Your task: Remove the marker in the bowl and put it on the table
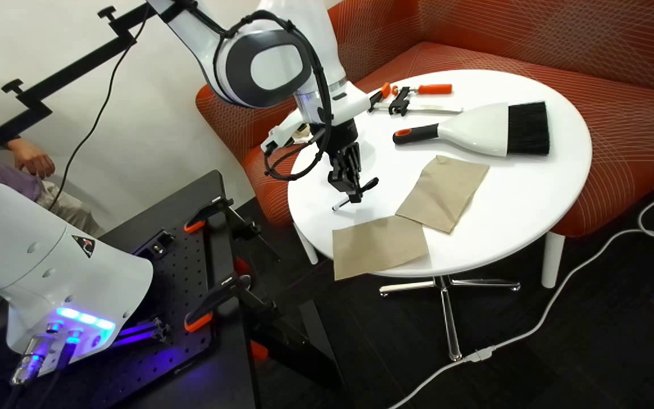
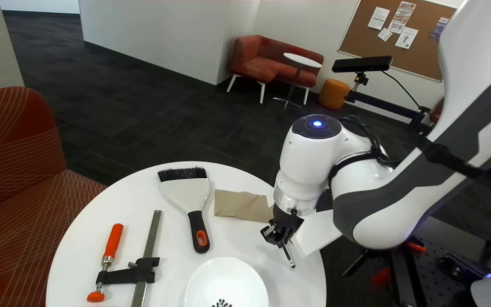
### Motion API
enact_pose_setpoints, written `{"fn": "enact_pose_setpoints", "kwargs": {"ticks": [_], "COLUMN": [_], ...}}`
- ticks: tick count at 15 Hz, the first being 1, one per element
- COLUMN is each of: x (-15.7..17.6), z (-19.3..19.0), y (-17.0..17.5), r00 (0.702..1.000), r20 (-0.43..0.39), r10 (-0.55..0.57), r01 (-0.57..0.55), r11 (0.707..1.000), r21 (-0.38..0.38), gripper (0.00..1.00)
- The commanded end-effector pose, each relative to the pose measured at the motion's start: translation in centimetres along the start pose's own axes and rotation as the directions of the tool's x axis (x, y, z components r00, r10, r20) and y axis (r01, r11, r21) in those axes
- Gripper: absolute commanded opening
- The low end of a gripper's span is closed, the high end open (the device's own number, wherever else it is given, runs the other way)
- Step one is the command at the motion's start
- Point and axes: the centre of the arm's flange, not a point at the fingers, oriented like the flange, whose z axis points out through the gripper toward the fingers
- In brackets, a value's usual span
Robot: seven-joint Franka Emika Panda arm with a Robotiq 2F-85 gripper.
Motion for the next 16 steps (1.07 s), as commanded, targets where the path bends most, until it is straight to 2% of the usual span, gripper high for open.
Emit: {"fn": "enact_pose_setpoints", "kwargs": {"ticks": [1,9,10,11,12,16], "x": [0.8,1.4,1.4,1.4,1.3,0.5], "z": [0.3,0.7,0.8,0.7,0.7,-0.8], "y": [0.1,1.6,1.8,1.8,1.9,2.1], "r00": [0.999,0.986,0.984,0.982,0.981,0.983], "r20": [0.015,0.059,0.061,0.061,0.058,0.023], "r10": [0.042,0.158,0.169,0.176,0.183,0.181], "r01": [-0.042,-0.159,-0.169,-0.177,-0.184,-0.181], "r11": [0.999,0.987,0.985,0.984,0.983,0.983], "r21": [0.01,0.011,0.011,0.012,0.012,0.016], "gripper": [0.03,0.03,0.37,0.38,0.43,0.73]}}
